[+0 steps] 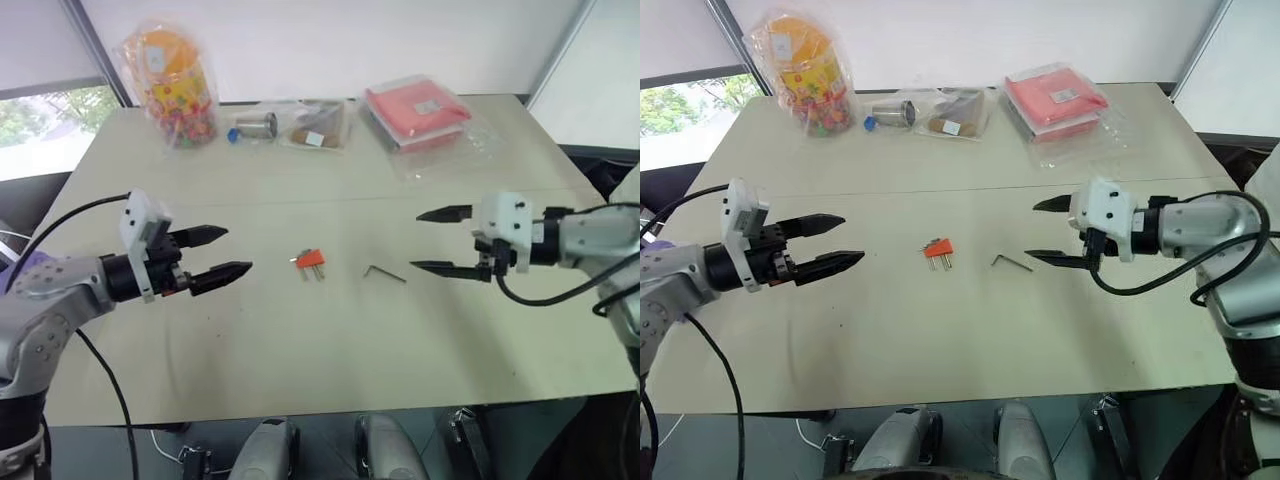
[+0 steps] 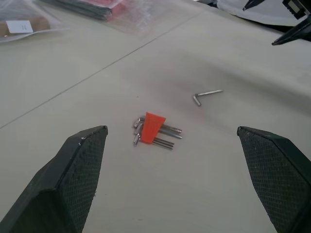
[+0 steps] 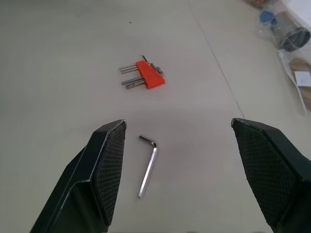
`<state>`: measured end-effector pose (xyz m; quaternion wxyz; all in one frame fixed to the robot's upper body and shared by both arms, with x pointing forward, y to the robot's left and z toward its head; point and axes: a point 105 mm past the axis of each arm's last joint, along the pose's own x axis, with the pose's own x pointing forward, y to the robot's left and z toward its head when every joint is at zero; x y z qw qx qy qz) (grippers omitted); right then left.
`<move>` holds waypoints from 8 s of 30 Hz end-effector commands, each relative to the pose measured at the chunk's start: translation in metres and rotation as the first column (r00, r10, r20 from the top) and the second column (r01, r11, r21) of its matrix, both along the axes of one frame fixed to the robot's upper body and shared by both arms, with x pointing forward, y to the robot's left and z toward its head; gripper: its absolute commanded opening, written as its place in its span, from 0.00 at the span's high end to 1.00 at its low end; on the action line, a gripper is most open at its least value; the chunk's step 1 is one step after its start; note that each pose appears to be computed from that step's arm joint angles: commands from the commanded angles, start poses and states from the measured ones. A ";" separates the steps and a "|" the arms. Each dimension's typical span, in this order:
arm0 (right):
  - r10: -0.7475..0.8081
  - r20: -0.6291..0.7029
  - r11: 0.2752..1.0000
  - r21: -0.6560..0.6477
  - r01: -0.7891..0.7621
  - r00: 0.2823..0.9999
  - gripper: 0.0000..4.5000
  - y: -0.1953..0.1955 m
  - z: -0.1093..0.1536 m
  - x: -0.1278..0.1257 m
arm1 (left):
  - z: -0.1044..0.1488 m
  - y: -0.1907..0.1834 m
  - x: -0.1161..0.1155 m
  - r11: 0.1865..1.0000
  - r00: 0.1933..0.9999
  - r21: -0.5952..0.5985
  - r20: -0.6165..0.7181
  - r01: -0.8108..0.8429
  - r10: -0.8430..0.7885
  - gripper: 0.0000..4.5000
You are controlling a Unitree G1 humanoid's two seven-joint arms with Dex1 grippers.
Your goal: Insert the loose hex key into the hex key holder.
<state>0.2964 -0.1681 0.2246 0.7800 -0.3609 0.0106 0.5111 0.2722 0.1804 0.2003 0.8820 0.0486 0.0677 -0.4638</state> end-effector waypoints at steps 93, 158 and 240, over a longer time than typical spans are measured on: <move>0.051 -0.049 0.997 -0.051 -0.054 0.997 0.20 0.128 -0.133 0.083 | -0.002 -0.004 -0.010 0.987 0.985 -0.008 0.070 -0.159 0.159 0.01; 0.286 0.915 0.917 -0.175 -0.358 0.284 0.77 0.126 0.033 0.006 | 0.056 -0.075 0.032 0.942 0.974 -0.252 0.095 0.222 -0.204 0.00; -0.365 -0.377 0.930 -0.111 0.350 0.851 0.98 0.035 -0.117 0.066 | 0.032 -0.069 0.026 0.985 0.982 -0.145 0.176 0.096 -0.070 1.00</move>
